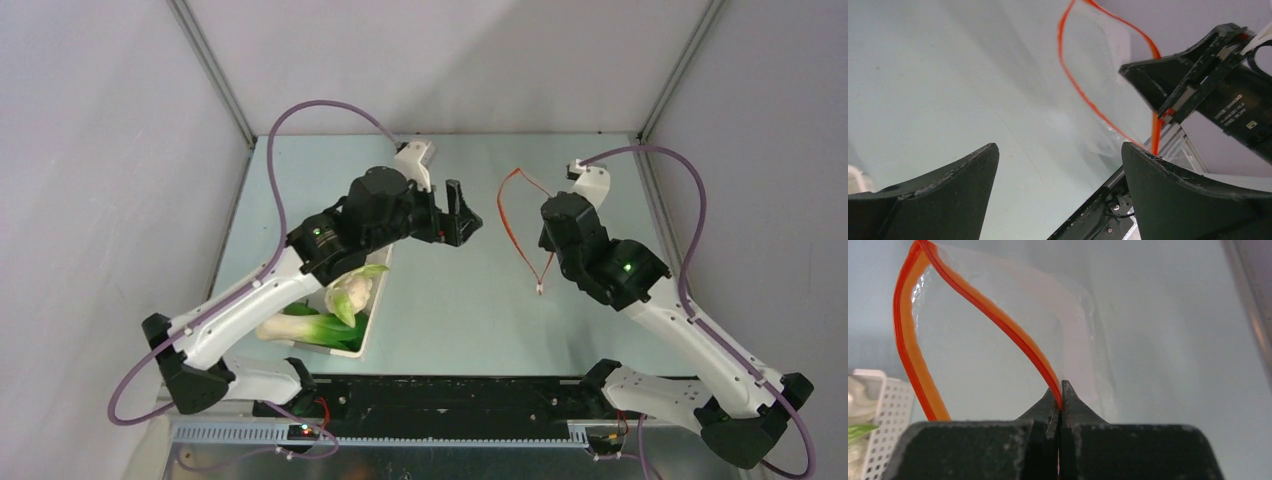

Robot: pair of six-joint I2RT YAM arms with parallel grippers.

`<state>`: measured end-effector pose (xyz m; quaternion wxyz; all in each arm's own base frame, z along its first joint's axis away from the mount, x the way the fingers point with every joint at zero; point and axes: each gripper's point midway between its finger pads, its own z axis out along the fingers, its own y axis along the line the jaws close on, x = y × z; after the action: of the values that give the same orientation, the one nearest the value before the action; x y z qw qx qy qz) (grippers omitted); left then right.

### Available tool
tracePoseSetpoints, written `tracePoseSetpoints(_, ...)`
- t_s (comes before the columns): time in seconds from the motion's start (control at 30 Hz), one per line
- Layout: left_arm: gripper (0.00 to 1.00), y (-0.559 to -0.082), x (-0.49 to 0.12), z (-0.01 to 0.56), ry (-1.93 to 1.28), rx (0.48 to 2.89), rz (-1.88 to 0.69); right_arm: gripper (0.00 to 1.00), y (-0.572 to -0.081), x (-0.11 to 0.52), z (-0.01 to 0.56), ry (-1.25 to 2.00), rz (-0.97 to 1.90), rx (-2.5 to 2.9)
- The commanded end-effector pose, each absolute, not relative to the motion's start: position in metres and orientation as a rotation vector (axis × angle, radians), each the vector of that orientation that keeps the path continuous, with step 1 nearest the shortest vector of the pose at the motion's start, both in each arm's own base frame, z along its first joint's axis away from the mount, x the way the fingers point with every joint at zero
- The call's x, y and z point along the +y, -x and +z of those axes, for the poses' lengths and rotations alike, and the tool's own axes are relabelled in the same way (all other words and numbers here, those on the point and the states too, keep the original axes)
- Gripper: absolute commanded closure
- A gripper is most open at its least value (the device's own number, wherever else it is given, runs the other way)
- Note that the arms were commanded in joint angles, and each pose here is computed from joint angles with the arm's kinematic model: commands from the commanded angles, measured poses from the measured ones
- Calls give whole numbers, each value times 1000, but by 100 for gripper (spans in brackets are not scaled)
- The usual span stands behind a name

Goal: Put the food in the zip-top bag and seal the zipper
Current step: Open the zipper of the food storage bag at the center of the board.

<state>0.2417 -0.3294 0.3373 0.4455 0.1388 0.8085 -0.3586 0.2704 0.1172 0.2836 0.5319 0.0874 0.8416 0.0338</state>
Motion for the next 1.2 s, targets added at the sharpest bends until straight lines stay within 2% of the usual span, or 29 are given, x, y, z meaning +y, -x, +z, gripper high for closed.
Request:
tracePoseSetpoints(0.0,0,-241,-283,338,-217,1995,-755,100,-261,81,293,-241,-110,1986)
tracePoseSetpoints(0.3,0,-235,-139,227,279,2276,-306,100,-270,106,245,-189,-187,2110)
tracePoseSetpoints(0.57,0,-211,-72,164,512,2392,-54,100,-273,159,211,-50,-115,2207)
tracePoseSetpoints(0.67,0,-206,-67,148,541,2425,-58,100,-272,165,201,-20,-128,2232)
tracePoseSetpoints(0.83,0,-206,-92,120,490,2486,-227,100,-269,170,197,-23,-71,2241)
tracePoseSetpoints(1.17,0,-213,-114,110,432,2483,-379,100,-263,185,193,-7,72,2256)
